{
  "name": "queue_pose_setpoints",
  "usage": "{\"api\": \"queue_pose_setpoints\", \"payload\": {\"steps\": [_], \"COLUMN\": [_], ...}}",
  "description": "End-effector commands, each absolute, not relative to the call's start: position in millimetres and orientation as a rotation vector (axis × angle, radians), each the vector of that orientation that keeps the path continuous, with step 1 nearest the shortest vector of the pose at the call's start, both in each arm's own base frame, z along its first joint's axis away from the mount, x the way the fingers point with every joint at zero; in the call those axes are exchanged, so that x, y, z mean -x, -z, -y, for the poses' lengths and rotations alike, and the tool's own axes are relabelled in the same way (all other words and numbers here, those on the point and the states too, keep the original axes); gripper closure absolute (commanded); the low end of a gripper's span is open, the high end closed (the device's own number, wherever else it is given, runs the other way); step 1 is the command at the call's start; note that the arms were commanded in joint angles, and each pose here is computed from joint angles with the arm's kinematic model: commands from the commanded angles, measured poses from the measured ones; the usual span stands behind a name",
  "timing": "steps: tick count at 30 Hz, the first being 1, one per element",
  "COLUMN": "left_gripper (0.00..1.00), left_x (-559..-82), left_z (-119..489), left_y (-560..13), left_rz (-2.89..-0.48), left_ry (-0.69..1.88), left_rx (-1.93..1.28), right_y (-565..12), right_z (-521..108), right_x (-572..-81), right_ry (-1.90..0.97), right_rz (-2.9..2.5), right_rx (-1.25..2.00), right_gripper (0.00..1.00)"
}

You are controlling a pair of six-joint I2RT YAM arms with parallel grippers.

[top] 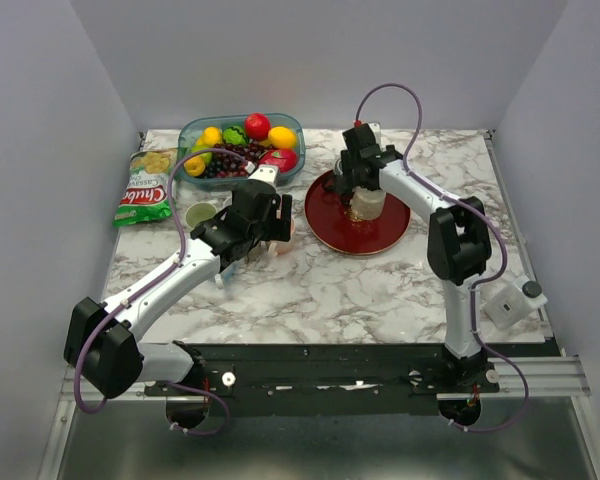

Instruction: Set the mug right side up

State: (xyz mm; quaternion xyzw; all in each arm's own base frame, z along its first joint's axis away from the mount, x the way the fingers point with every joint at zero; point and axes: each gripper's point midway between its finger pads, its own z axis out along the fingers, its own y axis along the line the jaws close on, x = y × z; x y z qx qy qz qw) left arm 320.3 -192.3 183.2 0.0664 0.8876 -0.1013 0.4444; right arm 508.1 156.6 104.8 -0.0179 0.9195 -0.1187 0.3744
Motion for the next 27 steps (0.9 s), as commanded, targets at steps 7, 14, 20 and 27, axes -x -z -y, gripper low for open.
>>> {"api": "queue_pose_setpoints", "payload": {"steps": [7, 14, 20, 27], "left_gripper": [0.11, 0.11, 0.11, 0.11], "left_x": [-324, -323, -323, -323], "left_z": [196, 196, 196, 197], "left_y": [-184, -182, -181, -179], "left_rz": [-2.188, -2.191, -2.191, -2.194], "left_ry": [0.289, 0.292, 0.298, 0.302], "left_rx": [-0.150, -0.151, -0.150, -0.153], "right_y": [-101, -102, -100, -89], "right_z": [-153, -154, -147, -145], "right_x": [-468, -439, -413, -388], "right_ry": [0.229, 0.144, 0.123, 0.080], "right_rz": [-2.415, -2.457, -2.513, -2.596], "right_rx": [0.283, 0.286, 0.174, 0.050], "right_gripper": [0.00, 0.00, 0.00, 0.01]}}
